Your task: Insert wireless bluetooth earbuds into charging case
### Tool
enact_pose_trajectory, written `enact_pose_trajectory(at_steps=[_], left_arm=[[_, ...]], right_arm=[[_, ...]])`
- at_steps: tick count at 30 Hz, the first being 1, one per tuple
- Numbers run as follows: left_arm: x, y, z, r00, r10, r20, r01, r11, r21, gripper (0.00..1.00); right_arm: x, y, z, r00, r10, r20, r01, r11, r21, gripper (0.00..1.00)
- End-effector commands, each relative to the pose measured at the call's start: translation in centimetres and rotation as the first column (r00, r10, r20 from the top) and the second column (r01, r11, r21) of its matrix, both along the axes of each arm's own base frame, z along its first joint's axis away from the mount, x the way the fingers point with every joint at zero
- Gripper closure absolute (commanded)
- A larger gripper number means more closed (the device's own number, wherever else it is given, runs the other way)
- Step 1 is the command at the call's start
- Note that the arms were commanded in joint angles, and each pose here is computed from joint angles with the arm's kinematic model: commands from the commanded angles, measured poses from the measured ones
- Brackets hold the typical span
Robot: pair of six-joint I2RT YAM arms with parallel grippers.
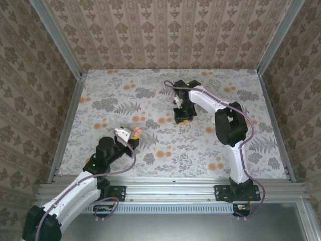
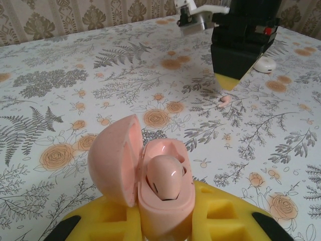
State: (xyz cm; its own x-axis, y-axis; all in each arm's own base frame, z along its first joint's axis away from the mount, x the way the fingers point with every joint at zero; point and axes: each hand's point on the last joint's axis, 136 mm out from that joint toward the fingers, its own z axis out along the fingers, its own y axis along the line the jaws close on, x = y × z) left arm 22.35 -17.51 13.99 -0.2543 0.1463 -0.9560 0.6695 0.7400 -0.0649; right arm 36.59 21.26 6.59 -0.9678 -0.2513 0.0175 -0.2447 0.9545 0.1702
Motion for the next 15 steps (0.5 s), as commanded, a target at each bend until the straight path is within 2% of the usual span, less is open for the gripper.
enact_pose_trajectory(at_steps=[1,9,15], left_arm=[[0.3,0.2,0.9,0.999,0.006,0.037,-0.006,1.0,0.005,0.91],[0.5,0.3,1.0,0.999,0.015,0.048,-0.016,1.0,0.016,0.91],[0.6,0.4,1.1,0.998,0.019,0.052,-0.02,0.999,0.025,0.91]], right_arm=[[0.1,-1.6,3.1,0.995,-0.096,0.019,0.096,0.995,-0.005,0.68],[1.4,-4.0,3.4,0.963,-0.27,0.008,0.27,0.963,0.025,0.66],[2.0,-5.2,2.7,0.947,-0.322,0.0,0.322,0.947,0.007,0.64]])
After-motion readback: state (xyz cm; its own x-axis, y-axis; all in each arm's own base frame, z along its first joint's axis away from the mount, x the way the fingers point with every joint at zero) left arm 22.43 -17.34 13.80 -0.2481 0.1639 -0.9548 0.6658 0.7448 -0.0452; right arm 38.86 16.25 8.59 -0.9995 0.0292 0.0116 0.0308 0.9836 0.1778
